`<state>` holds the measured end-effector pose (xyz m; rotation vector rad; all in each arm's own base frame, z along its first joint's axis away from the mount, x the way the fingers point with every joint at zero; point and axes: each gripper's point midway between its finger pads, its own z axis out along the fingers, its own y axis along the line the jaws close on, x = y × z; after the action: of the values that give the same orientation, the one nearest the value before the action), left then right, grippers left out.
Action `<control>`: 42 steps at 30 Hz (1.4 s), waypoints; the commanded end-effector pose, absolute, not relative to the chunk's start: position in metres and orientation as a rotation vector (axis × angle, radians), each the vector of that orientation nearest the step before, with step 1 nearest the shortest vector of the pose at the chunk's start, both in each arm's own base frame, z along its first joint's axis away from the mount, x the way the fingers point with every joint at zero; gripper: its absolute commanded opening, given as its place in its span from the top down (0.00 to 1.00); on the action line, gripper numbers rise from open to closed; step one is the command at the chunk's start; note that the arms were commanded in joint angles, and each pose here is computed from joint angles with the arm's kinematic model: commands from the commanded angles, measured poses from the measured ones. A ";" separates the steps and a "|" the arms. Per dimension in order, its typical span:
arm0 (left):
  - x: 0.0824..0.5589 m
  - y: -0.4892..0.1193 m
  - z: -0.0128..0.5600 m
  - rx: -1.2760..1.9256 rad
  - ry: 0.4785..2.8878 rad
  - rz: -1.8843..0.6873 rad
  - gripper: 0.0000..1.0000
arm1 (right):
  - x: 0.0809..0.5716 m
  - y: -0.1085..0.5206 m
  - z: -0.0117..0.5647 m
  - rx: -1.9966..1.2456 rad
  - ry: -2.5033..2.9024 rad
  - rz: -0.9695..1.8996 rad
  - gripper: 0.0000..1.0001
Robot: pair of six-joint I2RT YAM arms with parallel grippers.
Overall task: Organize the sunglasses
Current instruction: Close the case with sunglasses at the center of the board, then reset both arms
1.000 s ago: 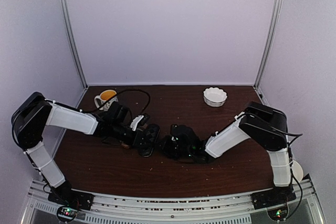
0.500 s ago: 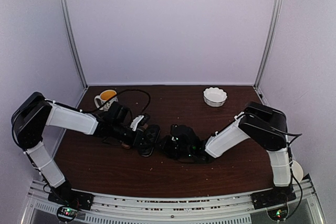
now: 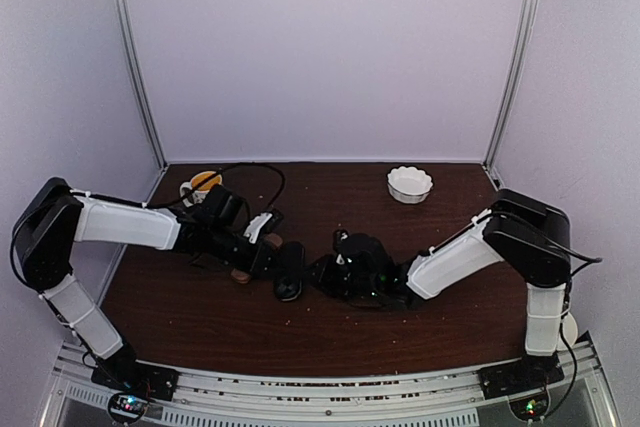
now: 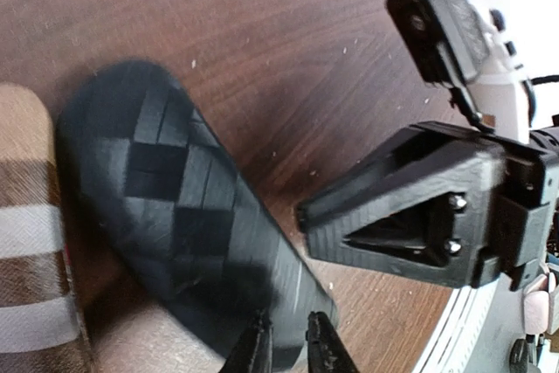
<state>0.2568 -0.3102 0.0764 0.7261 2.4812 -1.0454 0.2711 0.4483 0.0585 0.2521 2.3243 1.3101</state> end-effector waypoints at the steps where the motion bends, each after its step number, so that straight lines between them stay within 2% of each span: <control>1: 0.270 -0.312 0.106 0.752 2.405 -0.981 0.81 | 0.273 0.435 0.077 0.208 2.280 1.247 0.77; 6: 0.272 -0.309 0.104 0.748 2.416 -0.947 0.80 | 0.272 0.429 0.083 0.178 2.287 1.179 0.65; 8: 0.271 -0.308 0.102 0.748 2.419 -0.946 0.80 | 0.273 0.428 0.084 0.164 2.294 1.151 0.50; 11: 0.269 -0.305 0.103 0.744 2.417 -0.933 0.80 | 0.276 0.432 0.081 0.119 2.323 1.094 0.36; 15: 0.267 -0.300 0.104 0.745 2.418 -0.910 0.80 | 0.284 0.436 0.073 0.062 2.370 1.024 0.33; 21: 0.265 -0.295 0.100 0.735 2.425 -0.888 0.81 | 0.300 0.434 0.052 0.005 2.446 0.918 0.37; 24: 0.265 -0.294 0.100 0.731 2.424 -0.884 0.81 | 0.300 0.437 0.034 -0.026 2.497 0.883 0.54; 28: 0.263 -0.291 0.100 0.727 2.420 -0.881 0.81 | 0.296 0.432 0.012 -0.019 2.553 0.833 0.84; 31: 0.262 -0.290 0.099 0.724 2.419 -0.879 0.81 | 0.291 0.427 -0.003 -0.021 2.590 0.782 0.92; 36: 0.259 -0.287 0.102 0.721 2.420 -0.873 0.81 | 0.289 0.426 -0.004 -0.036 2.592 0.782 0.92; 42: 0.257 -0.269 0.123 0.695 2.381 -0.786 0.81 | 0.295 0.430 0.042 -0.109 2.480 0.837 0.81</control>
<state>0.2564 -0.2808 0.1057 0.7025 2.4342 -0.8566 0.3105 0.4449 0.0482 -0.0147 2.4287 0.9270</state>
